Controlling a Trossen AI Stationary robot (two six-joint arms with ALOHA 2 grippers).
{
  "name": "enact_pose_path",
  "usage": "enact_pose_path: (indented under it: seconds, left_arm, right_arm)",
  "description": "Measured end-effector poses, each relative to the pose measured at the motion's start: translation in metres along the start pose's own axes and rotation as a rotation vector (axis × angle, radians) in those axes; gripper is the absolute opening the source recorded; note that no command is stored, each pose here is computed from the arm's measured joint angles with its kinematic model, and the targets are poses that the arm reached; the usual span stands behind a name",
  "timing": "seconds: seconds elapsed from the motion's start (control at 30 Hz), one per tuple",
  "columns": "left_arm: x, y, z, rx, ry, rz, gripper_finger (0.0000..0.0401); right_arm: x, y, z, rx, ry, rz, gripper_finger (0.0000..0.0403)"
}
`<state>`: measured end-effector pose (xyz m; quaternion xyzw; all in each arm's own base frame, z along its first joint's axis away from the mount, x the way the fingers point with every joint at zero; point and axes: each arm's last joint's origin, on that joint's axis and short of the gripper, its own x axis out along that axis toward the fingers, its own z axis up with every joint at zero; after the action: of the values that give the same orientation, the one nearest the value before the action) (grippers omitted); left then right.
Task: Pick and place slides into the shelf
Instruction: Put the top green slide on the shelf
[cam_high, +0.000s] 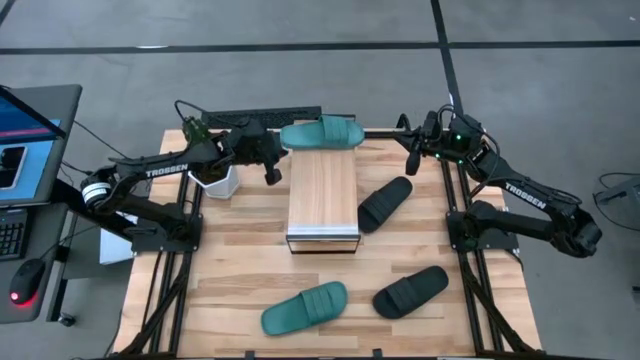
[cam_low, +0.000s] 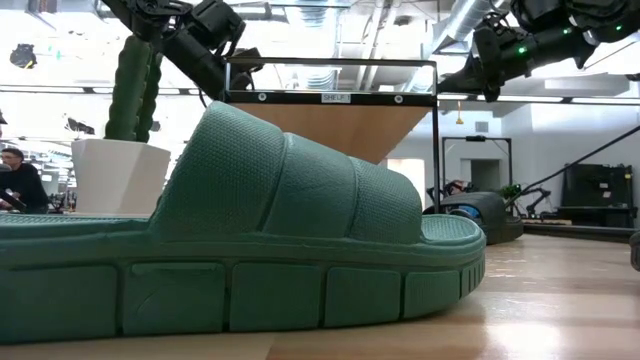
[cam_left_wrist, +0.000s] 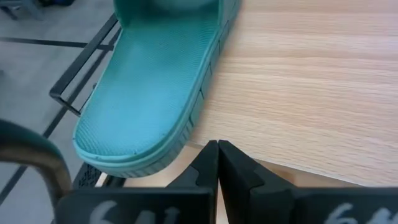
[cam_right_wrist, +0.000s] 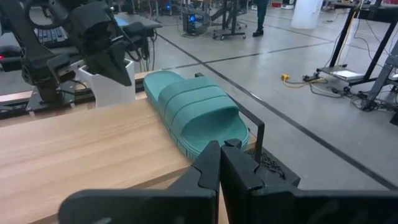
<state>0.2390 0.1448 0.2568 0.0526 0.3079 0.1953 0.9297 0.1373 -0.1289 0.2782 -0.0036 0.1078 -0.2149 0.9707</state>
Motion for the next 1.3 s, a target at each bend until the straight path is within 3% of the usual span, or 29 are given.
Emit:
enact_pose_path:
  seconds: [0.3,0.67,1.3]
  left_arm:
    - [0.001,0.004,0.001,0.032,0.004,0.090,0.0000]
    - [-0.001,0.020,-0.003,0.035,0.000,0.123,0.0000]
    - [-0.001,0.018,0.006,0.078,-0.066,0.163,0.0000]
  right_arm:
    - [0.000,0.000,0.000,-0.006,0.000,0.000,0.0000]
    - [0.000,0.000,0.000,-0.005,-0.001,0.000,0.0000]
    - [0.000,0.000,-0.001,0.006,0.010,0.002,0.0000]
